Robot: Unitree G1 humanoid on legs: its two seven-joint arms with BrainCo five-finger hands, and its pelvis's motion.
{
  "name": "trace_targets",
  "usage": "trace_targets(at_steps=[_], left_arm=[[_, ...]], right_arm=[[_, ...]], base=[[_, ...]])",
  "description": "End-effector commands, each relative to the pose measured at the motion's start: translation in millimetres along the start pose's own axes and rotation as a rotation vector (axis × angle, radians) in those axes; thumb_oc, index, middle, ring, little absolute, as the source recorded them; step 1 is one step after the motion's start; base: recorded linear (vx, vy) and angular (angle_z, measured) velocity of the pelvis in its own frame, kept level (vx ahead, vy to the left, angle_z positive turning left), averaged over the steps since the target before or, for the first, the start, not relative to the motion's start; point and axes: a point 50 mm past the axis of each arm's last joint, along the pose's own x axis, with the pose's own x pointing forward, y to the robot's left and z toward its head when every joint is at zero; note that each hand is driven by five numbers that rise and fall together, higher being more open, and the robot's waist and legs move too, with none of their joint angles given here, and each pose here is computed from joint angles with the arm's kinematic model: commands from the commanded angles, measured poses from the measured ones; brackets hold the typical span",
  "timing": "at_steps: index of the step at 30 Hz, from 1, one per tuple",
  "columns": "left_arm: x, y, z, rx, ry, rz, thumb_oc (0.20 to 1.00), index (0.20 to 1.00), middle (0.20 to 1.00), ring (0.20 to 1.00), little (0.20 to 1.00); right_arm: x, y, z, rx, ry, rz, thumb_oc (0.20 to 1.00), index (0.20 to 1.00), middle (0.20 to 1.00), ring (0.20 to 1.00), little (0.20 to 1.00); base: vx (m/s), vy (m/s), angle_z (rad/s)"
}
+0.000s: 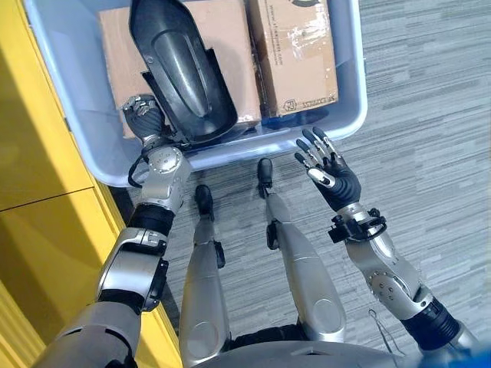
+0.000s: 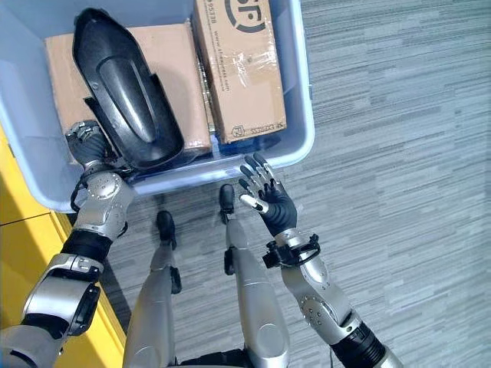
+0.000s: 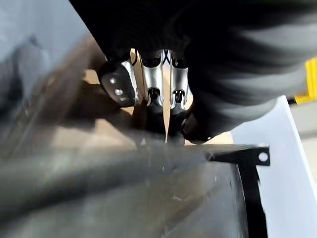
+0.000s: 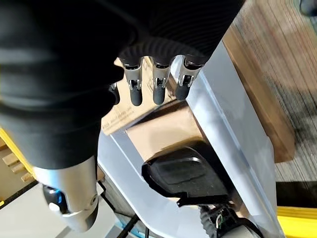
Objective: Move parts from the plastic box to the shelf.
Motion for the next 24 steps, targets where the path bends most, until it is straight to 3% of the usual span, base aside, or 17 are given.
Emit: trace_targets(at_steps=[1,24], left_arm=[[-12.4,1.3,-28.5,0.064,0.091,-0.033,1.000,1.000,1.000,1.000,1.000],[-17.1,-2.6,-21.4,-0.063,0.089,-0.011,1.000,1.000,1.000,1.000,1.000]], right_arm=[[0.1,7.4,22.9,-0.001,-0.112,0.056,1.000,1.000,1.000,1.000,1.000],[-1.7,5.7,21.3,-0.006,-0.104,0.044,1.000,1.000,1.000,1.000,1.000]], base=[[0.00,-0.001,-0.06],[0.00,0.000,0.00]])
